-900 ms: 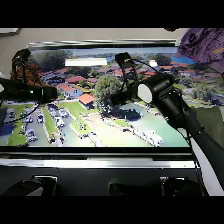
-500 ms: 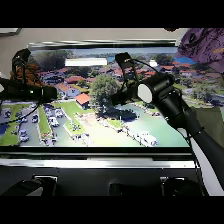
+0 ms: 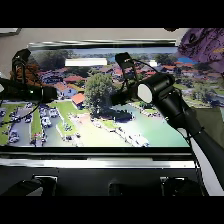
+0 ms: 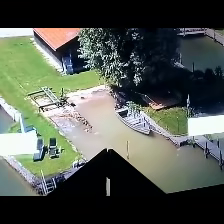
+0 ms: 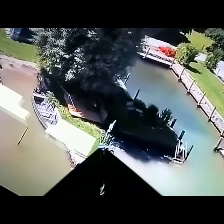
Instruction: Fold the clothes and pants, and hang the long-sleeved shirts on hangers.
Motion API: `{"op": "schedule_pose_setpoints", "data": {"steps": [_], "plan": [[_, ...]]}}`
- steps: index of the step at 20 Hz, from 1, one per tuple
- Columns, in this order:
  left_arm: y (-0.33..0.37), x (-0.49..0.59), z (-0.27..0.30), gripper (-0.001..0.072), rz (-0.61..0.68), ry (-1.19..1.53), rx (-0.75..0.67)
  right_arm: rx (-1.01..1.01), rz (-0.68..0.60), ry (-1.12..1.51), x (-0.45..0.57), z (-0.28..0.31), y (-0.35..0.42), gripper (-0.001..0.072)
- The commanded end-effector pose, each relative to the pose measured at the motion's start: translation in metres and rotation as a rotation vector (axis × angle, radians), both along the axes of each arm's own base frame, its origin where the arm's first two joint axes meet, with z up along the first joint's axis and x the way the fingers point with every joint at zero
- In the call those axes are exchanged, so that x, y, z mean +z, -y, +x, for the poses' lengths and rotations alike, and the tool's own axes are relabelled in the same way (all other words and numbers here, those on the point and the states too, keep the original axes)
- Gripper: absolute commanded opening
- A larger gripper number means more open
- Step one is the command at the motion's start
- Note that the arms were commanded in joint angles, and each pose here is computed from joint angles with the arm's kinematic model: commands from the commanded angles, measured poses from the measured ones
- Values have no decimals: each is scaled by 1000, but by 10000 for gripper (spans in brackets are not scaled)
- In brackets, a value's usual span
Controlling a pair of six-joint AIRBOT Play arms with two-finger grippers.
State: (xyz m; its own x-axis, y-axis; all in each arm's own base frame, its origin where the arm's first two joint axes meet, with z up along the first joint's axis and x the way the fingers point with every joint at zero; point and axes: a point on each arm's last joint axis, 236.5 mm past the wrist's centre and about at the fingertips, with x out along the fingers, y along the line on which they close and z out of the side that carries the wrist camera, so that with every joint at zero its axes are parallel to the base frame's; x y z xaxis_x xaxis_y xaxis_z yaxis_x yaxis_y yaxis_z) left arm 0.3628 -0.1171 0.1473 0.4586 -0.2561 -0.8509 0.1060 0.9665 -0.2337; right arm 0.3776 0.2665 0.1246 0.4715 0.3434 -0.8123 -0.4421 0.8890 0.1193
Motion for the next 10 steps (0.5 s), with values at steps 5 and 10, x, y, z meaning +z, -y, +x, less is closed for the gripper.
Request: {"op": "schedule_pose_setpoints", "data": {"steps": [5,10], "plan": [[0,0,0,18,0,0,-1,1,0,0,0,0,0,29],[0,0,0,18,0,-1,-1,0,18,24,4,4,-4,29]]}}
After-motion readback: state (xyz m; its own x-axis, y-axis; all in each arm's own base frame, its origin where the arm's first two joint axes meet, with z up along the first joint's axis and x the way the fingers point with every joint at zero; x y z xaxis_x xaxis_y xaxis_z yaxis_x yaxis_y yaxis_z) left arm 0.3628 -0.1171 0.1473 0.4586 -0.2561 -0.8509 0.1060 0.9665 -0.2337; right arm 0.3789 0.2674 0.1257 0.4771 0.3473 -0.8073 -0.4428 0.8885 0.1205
